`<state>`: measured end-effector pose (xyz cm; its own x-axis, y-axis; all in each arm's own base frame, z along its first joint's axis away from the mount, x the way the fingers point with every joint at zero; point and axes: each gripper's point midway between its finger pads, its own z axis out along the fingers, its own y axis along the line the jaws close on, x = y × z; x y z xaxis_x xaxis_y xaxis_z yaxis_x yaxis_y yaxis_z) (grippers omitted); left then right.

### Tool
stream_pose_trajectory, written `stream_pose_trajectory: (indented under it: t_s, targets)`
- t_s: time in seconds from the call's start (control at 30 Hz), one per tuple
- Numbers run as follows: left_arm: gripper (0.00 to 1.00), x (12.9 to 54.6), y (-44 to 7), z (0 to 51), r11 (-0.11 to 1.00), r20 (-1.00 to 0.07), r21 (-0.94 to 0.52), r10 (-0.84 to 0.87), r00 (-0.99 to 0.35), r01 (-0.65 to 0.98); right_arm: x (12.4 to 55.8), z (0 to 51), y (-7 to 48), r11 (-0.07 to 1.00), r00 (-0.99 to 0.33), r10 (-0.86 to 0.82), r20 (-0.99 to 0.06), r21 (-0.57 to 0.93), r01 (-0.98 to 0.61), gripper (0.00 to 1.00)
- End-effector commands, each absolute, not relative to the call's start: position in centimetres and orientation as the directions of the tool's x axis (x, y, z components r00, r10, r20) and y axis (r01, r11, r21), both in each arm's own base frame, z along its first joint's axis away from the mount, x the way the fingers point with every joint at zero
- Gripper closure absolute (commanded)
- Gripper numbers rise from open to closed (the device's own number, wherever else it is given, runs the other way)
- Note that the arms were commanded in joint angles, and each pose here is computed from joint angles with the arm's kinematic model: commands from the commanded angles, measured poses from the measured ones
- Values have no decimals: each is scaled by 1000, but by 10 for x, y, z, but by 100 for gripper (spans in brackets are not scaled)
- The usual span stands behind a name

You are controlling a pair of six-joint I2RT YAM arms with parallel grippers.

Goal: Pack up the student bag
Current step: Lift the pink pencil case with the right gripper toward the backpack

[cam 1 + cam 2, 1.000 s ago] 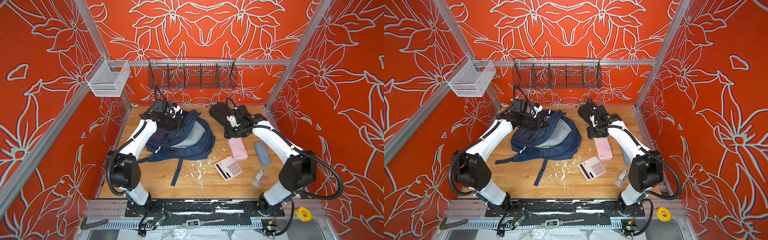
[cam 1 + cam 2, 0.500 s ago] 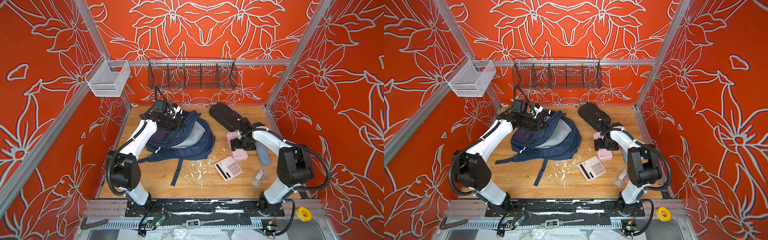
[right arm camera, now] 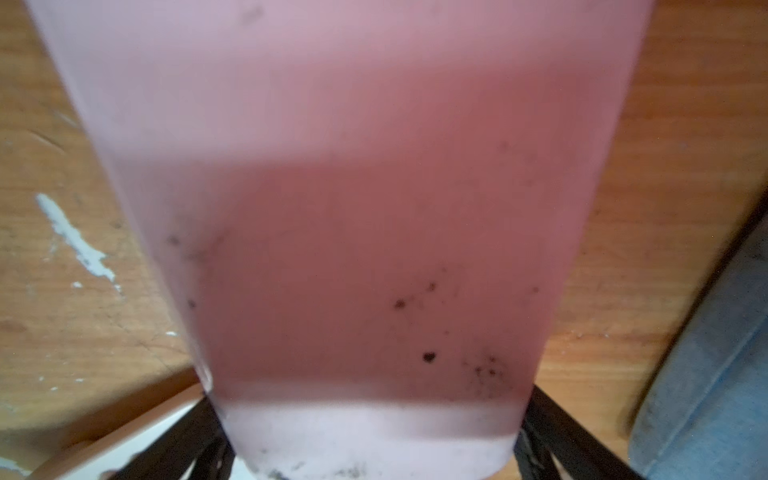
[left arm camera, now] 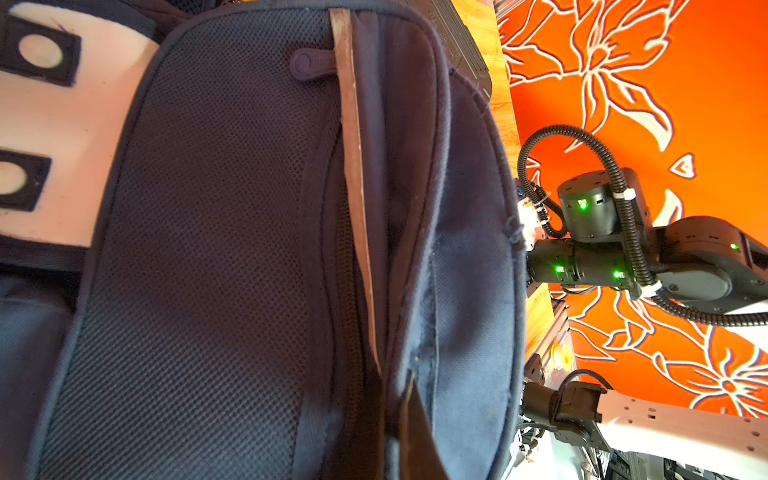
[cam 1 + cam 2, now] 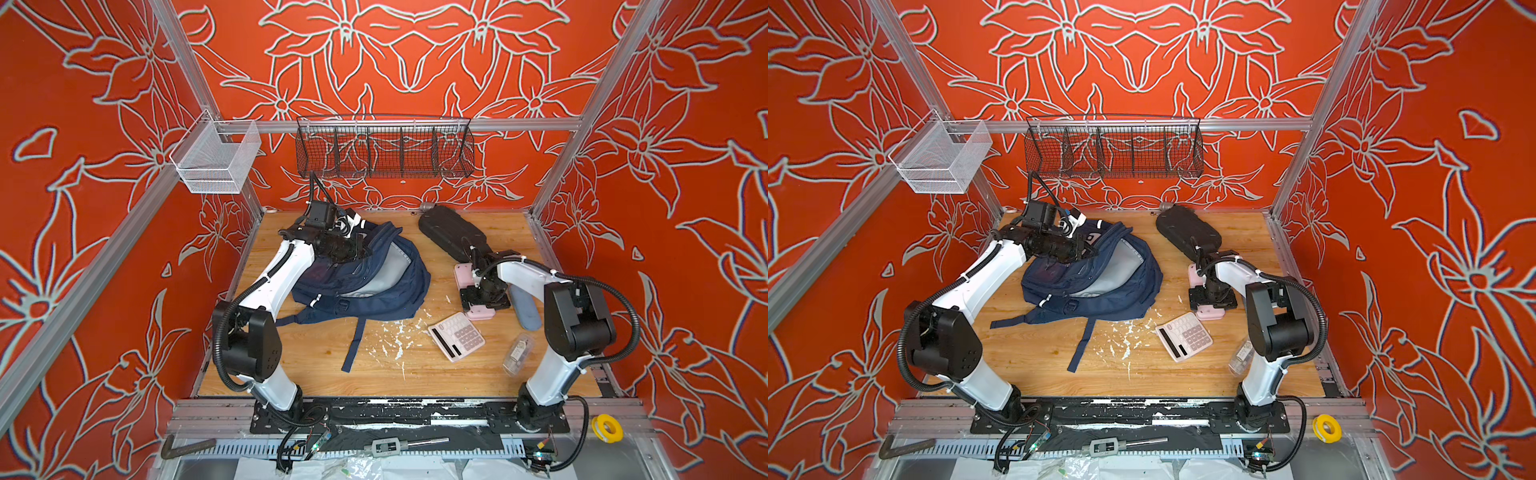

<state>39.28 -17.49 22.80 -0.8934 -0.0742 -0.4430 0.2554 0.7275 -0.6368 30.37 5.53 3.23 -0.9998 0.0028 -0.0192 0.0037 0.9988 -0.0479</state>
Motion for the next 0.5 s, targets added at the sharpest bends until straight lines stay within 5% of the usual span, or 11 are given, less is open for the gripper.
stream_pose_trajectory:
  t_s: [0.0,0.13,0.3,0.47]
  targets:
    - [100,386,-181,256,689,-522,-637,-55,-851,346,306,39,46,996,-1000,4,-25,-84,6,3]
    - [100,388,-182,257,686,-523,-639,-57,-850,347,300,11,53,998,-999,17,47,-53,14,3]
    - [100,389,-183,261,686,-530,-637,-58,-846,352,307,5,53,998,-1000,21,4,-55,21,4]
    - [100,389,-182,261,694,-540,-621,-43,-841,364,320,42,49,996,-996,-18,-93,-84,-10,29]
